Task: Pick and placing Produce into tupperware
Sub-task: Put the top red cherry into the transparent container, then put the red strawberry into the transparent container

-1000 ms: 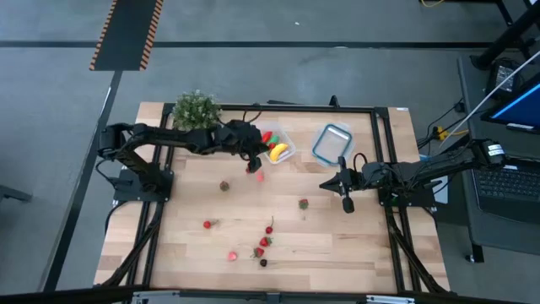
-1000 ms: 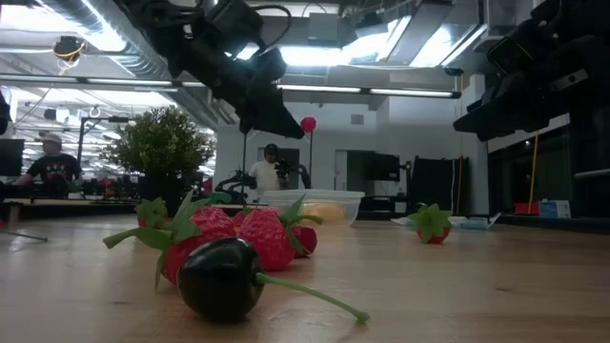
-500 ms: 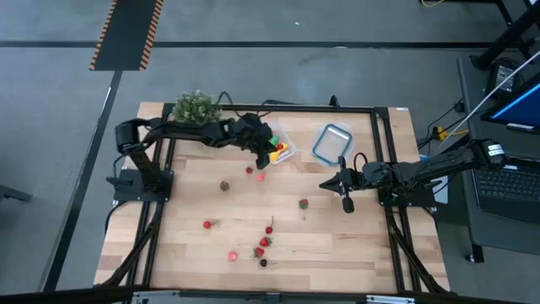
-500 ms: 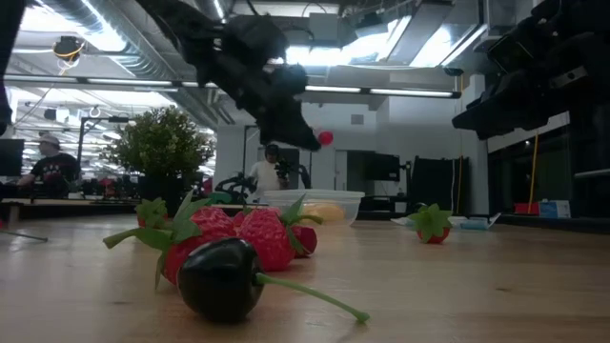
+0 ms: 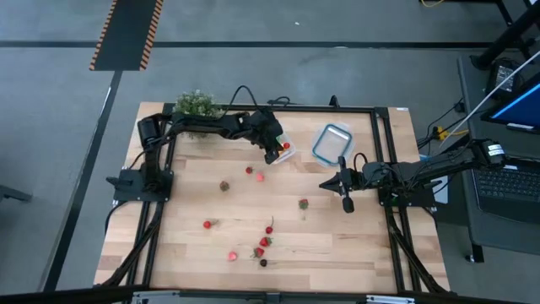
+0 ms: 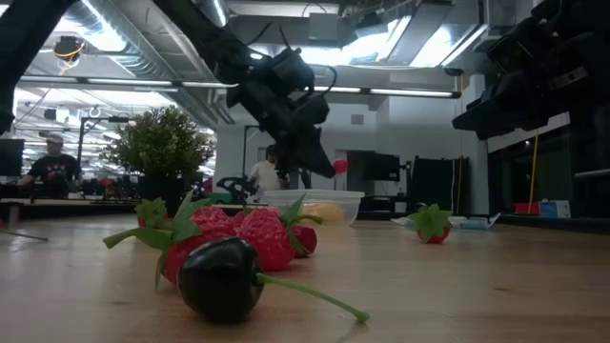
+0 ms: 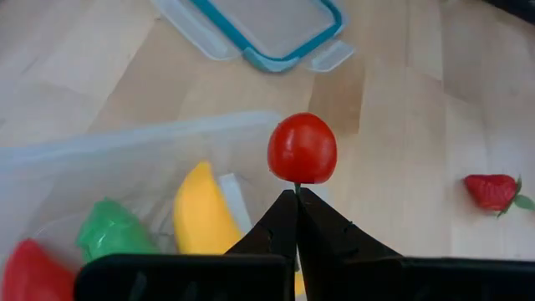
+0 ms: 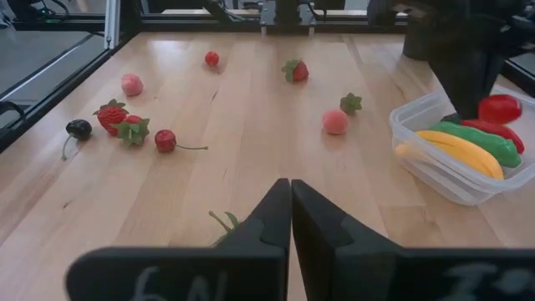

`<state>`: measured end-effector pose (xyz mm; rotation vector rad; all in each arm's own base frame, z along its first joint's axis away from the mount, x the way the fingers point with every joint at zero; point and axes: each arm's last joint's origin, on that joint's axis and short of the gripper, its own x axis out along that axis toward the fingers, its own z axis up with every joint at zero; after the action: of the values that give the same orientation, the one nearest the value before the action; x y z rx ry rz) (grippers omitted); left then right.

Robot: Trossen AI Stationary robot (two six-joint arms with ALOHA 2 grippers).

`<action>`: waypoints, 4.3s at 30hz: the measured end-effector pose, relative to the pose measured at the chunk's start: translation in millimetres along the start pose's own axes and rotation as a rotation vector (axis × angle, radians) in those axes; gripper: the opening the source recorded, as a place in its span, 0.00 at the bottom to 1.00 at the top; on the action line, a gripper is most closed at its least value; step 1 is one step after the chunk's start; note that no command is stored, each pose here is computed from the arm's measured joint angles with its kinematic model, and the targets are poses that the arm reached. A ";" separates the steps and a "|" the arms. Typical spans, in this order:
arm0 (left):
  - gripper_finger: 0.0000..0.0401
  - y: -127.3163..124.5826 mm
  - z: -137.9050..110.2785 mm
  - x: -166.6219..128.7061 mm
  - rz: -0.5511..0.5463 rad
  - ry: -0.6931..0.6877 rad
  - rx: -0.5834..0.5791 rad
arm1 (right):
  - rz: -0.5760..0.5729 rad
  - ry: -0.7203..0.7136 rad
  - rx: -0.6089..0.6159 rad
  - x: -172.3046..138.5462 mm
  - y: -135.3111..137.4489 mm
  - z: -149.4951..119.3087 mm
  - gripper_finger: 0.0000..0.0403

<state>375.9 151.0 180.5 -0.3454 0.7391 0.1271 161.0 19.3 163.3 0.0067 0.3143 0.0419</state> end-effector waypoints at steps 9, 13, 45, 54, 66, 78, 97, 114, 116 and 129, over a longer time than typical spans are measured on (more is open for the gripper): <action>0.00 8.2 -1.6 14.1 -0.026 0.046 -0.065 | 0.000 0.000 0.001 0.0 0.0 0.0 0.04; 0.00 11.9 -5.9 16.4 -0.018 0.075 -0.089 | 0.000 0.000 0.002 0.0 0.0 0.0 0.04; 0.19 10.9 -5.6 14.9 -0.043 0.079 -0.053 | 0.000 0.000 0.003 0.0 0.1 0.0 0.04; 0.20 -6.5 14.8 -18.5 -0.100 0.036 0.039 | 0.000 0.002 0.005 0.0 0.0 -0.2 0.04; 0.13 -87.8 -0.6 -60.3 -0.073 -0.192 0.239 | 0.000 0.011 0.041 0.1 0.0 -1.1 0.04; 0.08 -129.5 -68.7 -93.3 -0.068 -0.410 0.260 | 0.017 0.037 0.016 2.5 2.0 -3.6 0.09; 0.00 -159.8 -141.8 -127.3 0.136 -0.577 0.171 | 0.066 0.383 -0.255 31.5 11.3 24.4 0.56; 0.06 -180.2 -160.1 -131.2 0.115 -0.550 0.279 | 0.157 0.690 -0.443 82.6 24.1 32.3 0.57; 0.06 -180.9 -160.7 -131.3 0.112 -0.547 0.284 | 0.168 0.709 -0.458 87.1 26.2 30.2 0.57; 0.02 -183.7 -163.6 -131.4 0.084 -0.530 0.299 | 0.169 0.773 -0.472 107.8 35.4 22.1 0.57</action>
<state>218.1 -77.5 205.8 0.0118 0.2397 0.1756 268.9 59.2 151.5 -0.4607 1.0698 0.2890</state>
